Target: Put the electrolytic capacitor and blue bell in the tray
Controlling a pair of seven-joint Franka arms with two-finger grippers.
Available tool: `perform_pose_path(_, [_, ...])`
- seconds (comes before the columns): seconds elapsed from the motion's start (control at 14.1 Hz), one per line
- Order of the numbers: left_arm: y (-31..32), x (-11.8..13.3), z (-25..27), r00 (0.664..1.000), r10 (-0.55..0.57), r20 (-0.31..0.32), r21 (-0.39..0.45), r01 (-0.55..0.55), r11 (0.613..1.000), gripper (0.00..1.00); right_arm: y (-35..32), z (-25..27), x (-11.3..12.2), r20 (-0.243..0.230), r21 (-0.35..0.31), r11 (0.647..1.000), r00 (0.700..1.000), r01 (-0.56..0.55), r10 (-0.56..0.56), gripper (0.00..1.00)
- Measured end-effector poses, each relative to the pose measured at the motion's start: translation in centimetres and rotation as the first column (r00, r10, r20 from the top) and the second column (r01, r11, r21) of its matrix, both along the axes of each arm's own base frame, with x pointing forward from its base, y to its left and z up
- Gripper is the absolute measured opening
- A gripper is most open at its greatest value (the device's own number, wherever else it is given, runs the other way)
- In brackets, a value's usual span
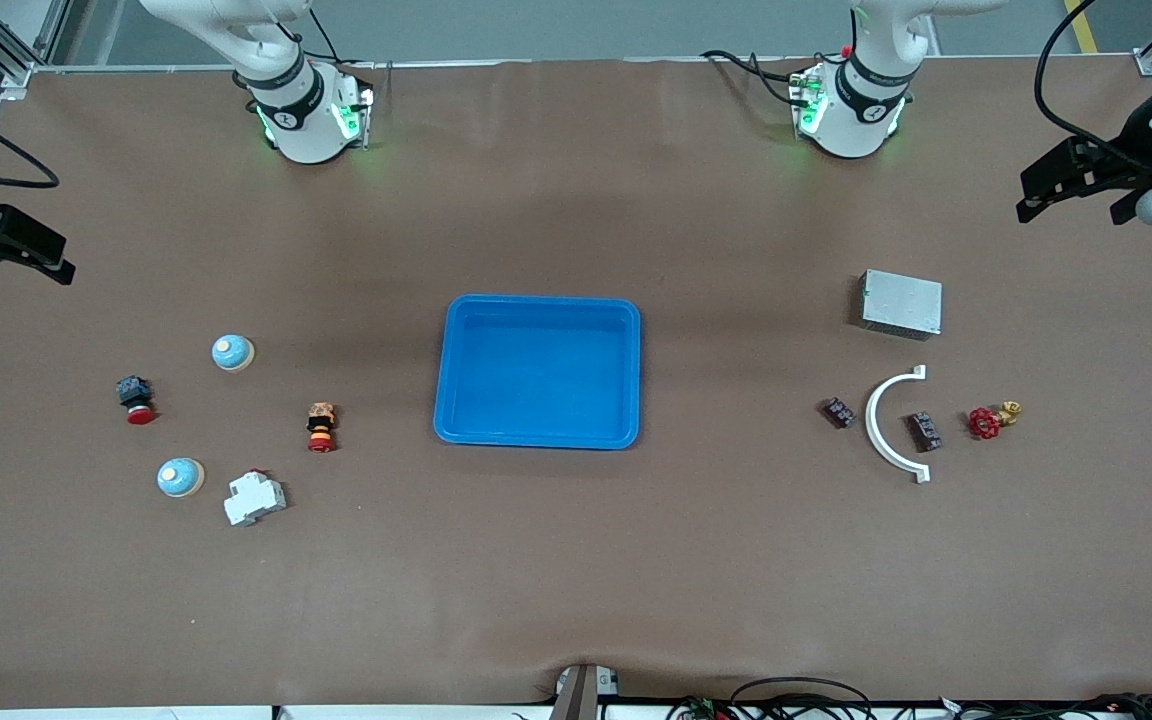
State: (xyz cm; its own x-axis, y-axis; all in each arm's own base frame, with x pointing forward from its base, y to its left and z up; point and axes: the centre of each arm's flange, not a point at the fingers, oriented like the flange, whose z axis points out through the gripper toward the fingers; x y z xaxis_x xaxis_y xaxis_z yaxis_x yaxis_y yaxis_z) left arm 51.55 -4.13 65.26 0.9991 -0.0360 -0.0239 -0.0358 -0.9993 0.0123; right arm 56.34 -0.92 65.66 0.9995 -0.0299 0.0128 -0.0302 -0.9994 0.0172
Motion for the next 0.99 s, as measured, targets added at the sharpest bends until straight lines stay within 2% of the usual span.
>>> perform_pose_path(0.35, [0.4,0.2,0.0,1.0,0.005,-0.002,0.004,-0.005,1.0,1.0,0.0,0.0,0.0,0.0,0.0,1.0,1.0,-0.001,0.001,1.0])
perform_pose_path(0.49, [1.1,0.9,-1.2,1.0,0.014,-0.025,0.011,-0.014,1.0,1.0,0.1,0.0,0.0,0.0,0.0,1.0,1.0,-0.001,0.001,1.0])
perform_pose_path(0.78, [0.9,4.2,-9.1,0.988,0.014,-0.155,0.018,-0.011,1.0,1.0,0.1,0.0,0.0,0.0,0.0,1.0,1.0,-0.002,0.002,1.0])
perform_pose_path(0.99, [0.3,5.9,-16.2,0.989,0.032,-0.146,0.02,-0.029,0.999,1.0,0.1,0.0,0.0,0.0,0.0,1.0,1.0,-0.002,0.002,1.0])
